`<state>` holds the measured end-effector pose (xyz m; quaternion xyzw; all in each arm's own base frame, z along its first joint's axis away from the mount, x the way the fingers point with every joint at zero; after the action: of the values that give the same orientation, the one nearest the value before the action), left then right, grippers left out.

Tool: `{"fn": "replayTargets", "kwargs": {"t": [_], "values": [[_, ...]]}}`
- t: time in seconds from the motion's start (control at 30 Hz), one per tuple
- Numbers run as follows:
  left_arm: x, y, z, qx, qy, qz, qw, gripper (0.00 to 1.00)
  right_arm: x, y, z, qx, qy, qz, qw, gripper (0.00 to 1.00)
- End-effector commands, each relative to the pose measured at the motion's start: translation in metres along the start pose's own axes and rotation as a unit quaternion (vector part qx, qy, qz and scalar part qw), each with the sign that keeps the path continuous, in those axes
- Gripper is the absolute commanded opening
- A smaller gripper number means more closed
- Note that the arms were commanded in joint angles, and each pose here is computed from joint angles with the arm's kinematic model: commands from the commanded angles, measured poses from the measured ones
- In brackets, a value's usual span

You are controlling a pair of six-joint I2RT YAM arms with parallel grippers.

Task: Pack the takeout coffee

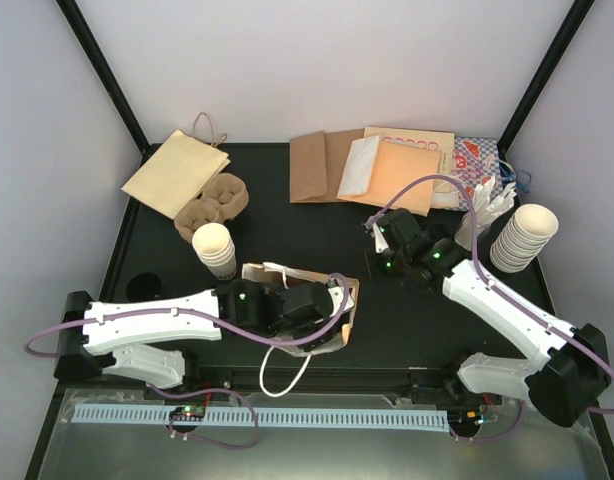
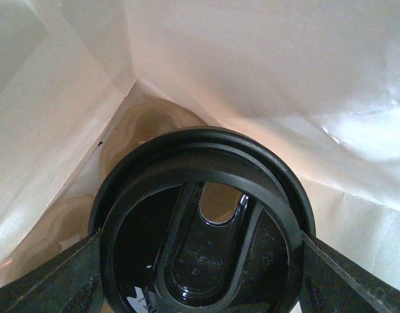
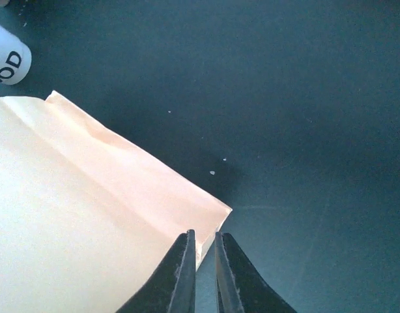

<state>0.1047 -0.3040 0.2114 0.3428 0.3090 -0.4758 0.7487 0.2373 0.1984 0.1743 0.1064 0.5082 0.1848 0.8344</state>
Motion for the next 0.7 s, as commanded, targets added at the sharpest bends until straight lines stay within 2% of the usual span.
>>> {"fn": "replayTargets", "kwargs": {"t": [0.0, 0.27, 0.5, 0.67], "values": [[0.009, -0.011, -0.003, -0.001, 0.014, 0.003, 1.0, 0.49, -0.014, -0.002, 0.004, -0.03, -0.024, 0.0, 0.999, 0.14], [0.02, -0.045, 0.004, 0.001, 0.011, -0.007, 1.0, 0.48, -0.027, 0.011, -0.004, -0.05, -0.034, 0.057, 0.997, 0.32], [0.016, -0.042, -0.003, 0.016, 0.044, 0.083, 0.995, 0.47, -0.017, 0.017, -0.016, -0.059, -0.005, 0.089, 0.994, 0.38], [0.006, -0.037, -0.009, 0.044, 0.053, 0.108, 0.992, 0.47, -0.019, 0.026, -0.016, -0.073, -0.001, 0.117, 0.99, 0.4]]}}
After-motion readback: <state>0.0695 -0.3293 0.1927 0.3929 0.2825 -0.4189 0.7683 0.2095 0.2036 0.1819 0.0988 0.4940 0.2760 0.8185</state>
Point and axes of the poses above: each gripper's point midway between its finger pads, its own x axis out along the fingers, its own y axis along the line the jaws close on, z = x × y, the point moved 2 cm from there along -x, back along the fingers, and after that the axes turned 12 degrees about x, right-handed, at the moved point
